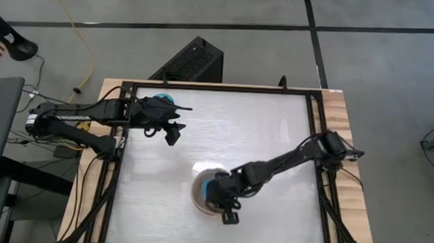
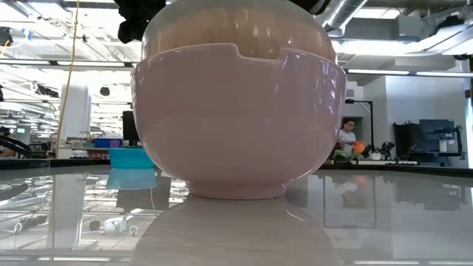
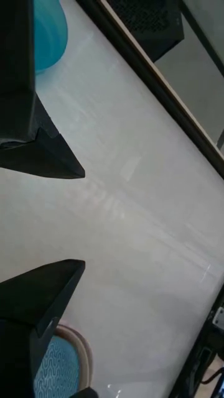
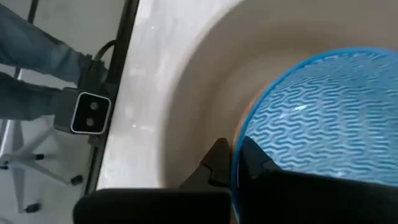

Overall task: Nest bowls inside each other
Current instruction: Stack the orange bowl on top of the gray bowl, then stack the blue bowl on top of the blue bowl

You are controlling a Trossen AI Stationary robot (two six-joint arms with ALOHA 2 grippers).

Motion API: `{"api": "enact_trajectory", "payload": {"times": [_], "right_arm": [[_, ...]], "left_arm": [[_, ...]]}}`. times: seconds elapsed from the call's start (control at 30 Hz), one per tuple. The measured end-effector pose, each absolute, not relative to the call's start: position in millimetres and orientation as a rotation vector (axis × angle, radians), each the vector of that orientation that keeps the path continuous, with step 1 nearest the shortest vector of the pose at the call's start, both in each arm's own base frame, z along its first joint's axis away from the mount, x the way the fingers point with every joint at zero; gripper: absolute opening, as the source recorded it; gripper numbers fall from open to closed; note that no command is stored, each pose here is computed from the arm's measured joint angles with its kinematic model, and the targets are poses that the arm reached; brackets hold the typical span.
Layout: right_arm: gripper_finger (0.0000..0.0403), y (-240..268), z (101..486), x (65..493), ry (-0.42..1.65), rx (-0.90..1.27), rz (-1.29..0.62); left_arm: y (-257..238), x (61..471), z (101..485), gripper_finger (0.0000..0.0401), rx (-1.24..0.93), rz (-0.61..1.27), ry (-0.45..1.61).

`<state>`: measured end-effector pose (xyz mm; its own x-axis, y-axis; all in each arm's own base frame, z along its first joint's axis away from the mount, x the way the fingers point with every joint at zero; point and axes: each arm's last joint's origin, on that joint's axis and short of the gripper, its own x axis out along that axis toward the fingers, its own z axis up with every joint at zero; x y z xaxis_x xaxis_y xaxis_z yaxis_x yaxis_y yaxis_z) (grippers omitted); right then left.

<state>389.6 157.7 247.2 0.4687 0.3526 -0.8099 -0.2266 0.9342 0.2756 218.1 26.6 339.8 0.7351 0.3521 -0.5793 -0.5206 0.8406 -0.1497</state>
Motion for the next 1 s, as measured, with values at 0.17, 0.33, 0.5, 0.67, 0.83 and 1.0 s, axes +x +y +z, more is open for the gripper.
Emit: {"api": "enact_trajectory", "payload": {"times": [0.17,0.33,0.5,0.67,0.83,1.0], "right_arm": [[0.0,166,248,391,0.993,0.169,0.354],[0.0014,166,246,393,0.986,0.196,0.344],[0.0091,169,250,399,0.913,0.231,0.352],[0.0196,169,251,400,0.911,0.3,0.328],[0.0249,169,254,399,0.908,0.331,0.319],[0.0244,167,271,394,0.86,0.34,0.33]], "left_arm": [[27,218,340,0.0213,-0.314,0.489,0.566],[29,217,339,0.0213,-0.312,0.509,0.579],[34,210,331,0.0213,-0.315,0.552,0.675],[36,201,323,0.0213,-0.309,0.575,0.793],[37,198,302,0.0213,-0.332,0.55,0.884],[37,197,270,0.0213,-0.337,0.55,0.965]]}}
